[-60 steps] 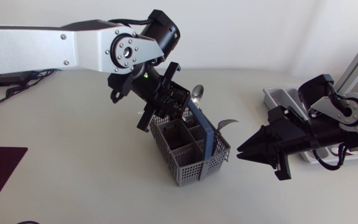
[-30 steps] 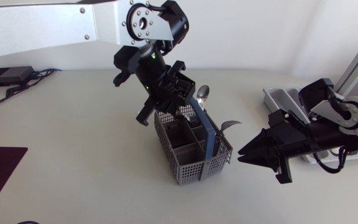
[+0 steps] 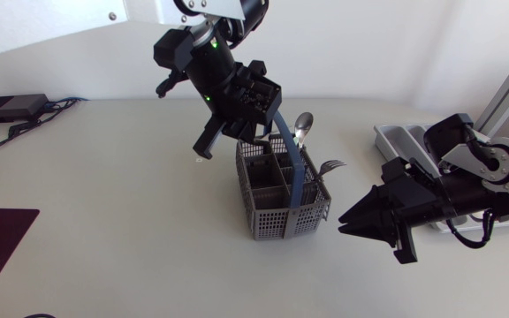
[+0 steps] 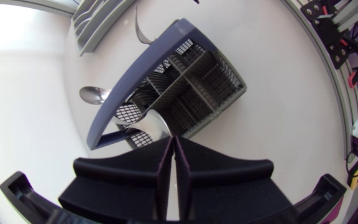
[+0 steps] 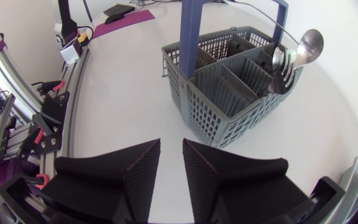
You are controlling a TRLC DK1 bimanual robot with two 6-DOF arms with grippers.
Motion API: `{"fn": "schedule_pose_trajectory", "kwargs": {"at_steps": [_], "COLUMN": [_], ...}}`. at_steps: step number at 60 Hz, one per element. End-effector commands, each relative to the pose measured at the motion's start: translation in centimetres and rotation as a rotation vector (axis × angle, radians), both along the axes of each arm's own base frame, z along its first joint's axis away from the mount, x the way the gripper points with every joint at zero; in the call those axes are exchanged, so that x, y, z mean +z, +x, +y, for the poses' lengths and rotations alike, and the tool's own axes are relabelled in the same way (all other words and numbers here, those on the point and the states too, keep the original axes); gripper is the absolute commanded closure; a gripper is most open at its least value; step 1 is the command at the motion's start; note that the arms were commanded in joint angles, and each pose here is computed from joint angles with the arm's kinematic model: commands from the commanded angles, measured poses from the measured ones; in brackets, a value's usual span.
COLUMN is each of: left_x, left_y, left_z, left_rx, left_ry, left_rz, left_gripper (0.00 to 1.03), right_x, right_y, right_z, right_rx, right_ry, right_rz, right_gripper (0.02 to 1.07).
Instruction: Sort the cutlery from the basket into the organizer compartments.
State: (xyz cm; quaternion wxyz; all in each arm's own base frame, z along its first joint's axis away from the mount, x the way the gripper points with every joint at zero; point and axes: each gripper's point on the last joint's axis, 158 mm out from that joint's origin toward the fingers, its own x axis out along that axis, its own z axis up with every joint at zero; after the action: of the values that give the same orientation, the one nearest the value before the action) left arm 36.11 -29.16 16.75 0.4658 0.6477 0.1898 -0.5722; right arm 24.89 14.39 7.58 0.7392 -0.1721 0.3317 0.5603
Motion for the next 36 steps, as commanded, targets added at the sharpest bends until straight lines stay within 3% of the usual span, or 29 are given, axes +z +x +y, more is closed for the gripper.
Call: {"fn": "schedule_pose_trajectory", "kwargs": {"at_steps": [1,23,36], "left_x": [0.9,1.0,3.8], "left_y": [-0.5,-5.8,-9.2], "left_z": [0.3,3.0,4.4], "left_rx": [-0.004,0.047,0.083], "left_ry": [-0.001,-0.002,-0.099], "left_rz": [0.006,0.078,0.079], "left_gripper": [1.0,1.0,1.0], "right_x": [-0.4,1.4,3.1], "right_y": [-0.9,-1.6,-2.2], "right_z": [0.0,0.3,1.6], "right_rx": [0.018,0.025,0.051], "right_ry": [0.003,0.015,0.023], "right_rz": [0.016,-0.023,-0.104], "right_gripper": [0.76,0.76,0.76]}}
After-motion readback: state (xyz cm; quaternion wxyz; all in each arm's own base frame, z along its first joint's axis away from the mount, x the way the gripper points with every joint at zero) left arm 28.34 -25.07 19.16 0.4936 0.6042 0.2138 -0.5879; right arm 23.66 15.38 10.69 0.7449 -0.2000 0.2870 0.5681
